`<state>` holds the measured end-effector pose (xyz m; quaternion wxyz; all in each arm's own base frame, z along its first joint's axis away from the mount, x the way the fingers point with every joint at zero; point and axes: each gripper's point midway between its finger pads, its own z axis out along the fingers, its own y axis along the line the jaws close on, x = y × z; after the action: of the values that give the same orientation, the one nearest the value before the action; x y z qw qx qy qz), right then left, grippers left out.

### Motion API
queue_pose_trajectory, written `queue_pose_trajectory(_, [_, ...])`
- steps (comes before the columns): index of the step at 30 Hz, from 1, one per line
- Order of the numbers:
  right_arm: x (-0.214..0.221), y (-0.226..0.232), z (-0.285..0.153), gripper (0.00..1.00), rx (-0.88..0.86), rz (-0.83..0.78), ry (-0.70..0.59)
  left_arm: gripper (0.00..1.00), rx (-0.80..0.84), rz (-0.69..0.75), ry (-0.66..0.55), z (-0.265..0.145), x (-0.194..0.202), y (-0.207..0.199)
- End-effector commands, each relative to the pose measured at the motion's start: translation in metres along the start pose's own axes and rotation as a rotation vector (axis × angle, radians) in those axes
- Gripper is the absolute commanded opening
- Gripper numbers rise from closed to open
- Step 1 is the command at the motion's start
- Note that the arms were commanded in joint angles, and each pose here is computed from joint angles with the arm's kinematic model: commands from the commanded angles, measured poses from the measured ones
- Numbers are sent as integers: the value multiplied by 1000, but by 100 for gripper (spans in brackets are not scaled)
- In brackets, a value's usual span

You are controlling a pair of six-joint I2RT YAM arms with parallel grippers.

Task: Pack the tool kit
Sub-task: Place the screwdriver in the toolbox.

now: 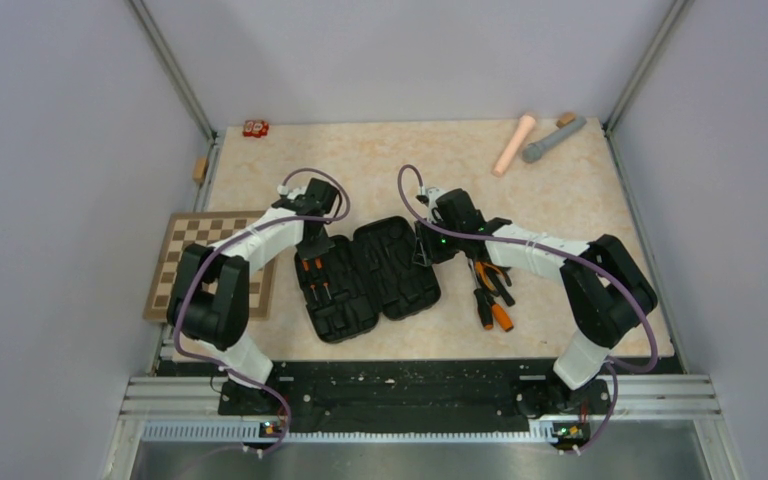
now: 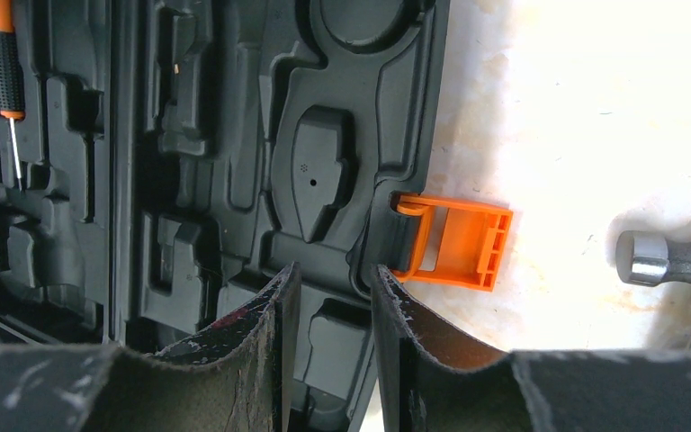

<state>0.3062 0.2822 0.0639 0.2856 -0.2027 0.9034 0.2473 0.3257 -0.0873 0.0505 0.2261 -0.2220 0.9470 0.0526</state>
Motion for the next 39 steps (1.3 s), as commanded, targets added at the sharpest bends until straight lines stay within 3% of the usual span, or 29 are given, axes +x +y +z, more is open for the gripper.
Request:
queue_pose_trajectory(1, [-11,-2,1,34,-7,-4,-31,4,0,-13,14,13,8,0])
queue_pose_trajectory(2, [-11,-2,1,34,-6,-2,-29,0,-2,-11,24,15,12,1])
queue_pose_trajectory(13, [-10,-3,2,34,-6,0,-29,0,-25,-34,113,36,53,13])
queue_pose_trajectory(20, [-13,-2,1,34,-8,1,-35,0,-15,-37,10,20,28,10])
queue_pose_trajectory(32, [-17,1,-1,34,-16,-2,-42,22,109,-65,-155,-48,-28,-11])
queue_pose_trajectory(39, [-18,1,-2,34,-15,-2,-45,19,170,-88,-145,-69,-22,-11])
